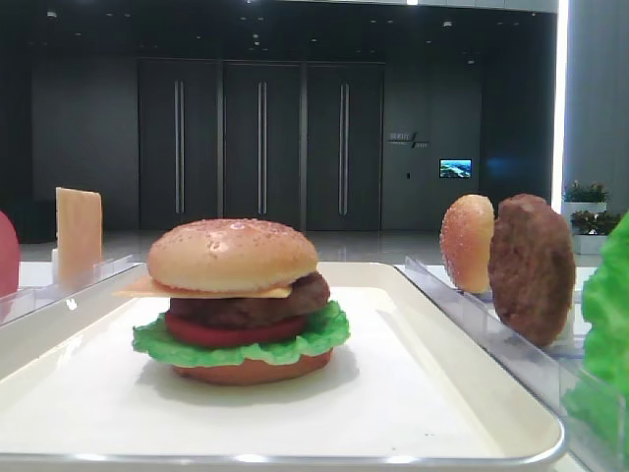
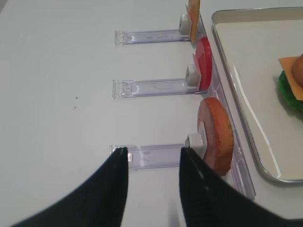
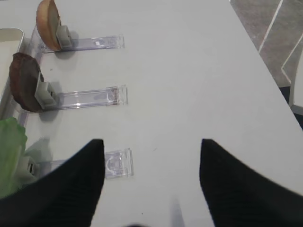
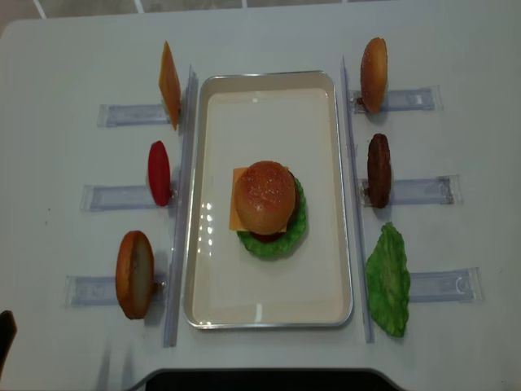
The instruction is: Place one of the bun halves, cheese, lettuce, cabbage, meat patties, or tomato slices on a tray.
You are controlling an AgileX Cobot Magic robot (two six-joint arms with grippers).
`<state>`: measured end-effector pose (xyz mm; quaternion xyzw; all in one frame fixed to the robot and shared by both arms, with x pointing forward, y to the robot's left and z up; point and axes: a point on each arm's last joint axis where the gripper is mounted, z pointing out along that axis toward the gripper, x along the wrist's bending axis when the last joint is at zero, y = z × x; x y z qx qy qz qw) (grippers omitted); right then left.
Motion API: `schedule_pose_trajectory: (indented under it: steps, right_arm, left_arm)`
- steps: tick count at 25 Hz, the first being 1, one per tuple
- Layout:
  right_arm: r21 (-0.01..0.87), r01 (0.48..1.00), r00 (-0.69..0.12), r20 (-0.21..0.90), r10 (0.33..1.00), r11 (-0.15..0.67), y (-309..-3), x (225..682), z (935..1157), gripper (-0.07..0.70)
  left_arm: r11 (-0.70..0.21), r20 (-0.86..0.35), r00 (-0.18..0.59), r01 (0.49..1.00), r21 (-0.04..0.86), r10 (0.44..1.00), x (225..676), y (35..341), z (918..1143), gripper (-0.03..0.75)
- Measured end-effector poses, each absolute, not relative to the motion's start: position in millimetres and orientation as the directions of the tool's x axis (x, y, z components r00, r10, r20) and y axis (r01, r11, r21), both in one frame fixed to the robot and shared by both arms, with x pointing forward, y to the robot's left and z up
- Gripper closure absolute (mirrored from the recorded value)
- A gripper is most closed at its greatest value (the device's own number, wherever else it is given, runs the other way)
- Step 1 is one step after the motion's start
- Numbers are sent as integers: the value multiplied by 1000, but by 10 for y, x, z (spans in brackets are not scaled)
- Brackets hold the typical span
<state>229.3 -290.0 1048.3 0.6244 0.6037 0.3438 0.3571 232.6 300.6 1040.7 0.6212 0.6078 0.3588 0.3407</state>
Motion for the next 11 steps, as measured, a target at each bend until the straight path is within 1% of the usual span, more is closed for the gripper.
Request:
schedule_pose_trajectory:
  steps: [11]
  right_arm:
    - [861, 508, 35, -2, 999, -16, -2900, 2293, 10483, 213]
  left_arm:
    - [-29, 32, 4, 511, 859, 999, 2326, 3006, 10407, 433]
